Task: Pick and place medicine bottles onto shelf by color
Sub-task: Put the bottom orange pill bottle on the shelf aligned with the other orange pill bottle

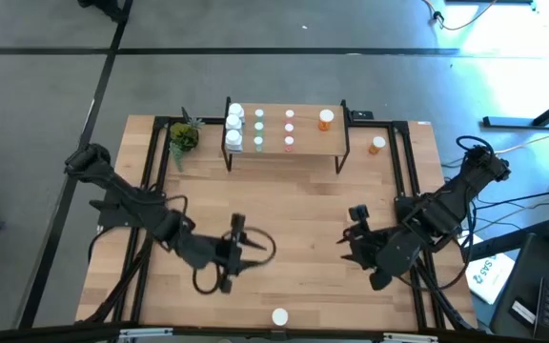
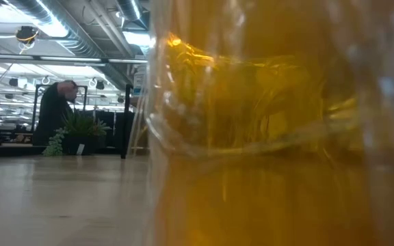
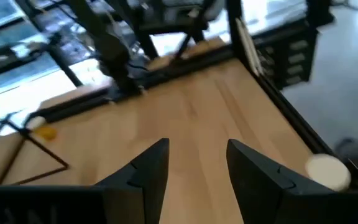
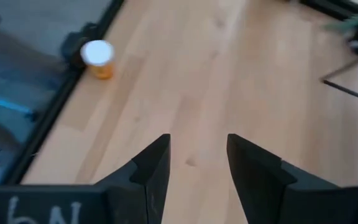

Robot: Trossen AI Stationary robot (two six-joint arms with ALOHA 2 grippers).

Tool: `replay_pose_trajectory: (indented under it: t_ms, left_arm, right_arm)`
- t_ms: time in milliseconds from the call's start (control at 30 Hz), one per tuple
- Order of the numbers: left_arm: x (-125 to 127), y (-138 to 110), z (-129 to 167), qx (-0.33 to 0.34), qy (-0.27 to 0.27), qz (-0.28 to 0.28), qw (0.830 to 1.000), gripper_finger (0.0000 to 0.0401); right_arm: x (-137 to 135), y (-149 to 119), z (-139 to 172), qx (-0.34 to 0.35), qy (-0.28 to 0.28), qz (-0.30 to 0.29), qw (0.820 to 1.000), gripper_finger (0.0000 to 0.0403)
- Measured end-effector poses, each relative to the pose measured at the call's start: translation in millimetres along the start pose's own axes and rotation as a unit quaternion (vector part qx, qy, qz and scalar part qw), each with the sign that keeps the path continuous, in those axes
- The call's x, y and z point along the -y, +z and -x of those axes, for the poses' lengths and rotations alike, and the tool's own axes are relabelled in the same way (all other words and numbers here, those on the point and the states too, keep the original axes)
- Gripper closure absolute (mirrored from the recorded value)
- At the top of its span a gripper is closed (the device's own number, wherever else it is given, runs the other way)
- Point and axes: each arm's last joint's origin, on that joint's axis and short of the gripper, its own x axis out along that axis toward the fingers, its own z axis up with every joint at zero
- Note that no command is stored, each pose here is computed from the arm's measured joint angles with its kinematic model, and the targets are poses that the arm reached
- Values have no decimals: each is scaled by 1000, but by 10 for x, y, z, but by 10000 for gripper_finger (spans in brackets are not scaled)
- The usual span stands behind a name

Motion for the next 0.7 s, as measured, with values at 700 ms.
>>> replay_pose_trajectory:
  t_ms: [700]
  left_arm:
    - [553, -51, -252, -2, -43, 32, 999, 250]
  right_arm:
    - [-191, -85, -346, 43, 97, 26, 994, 242]
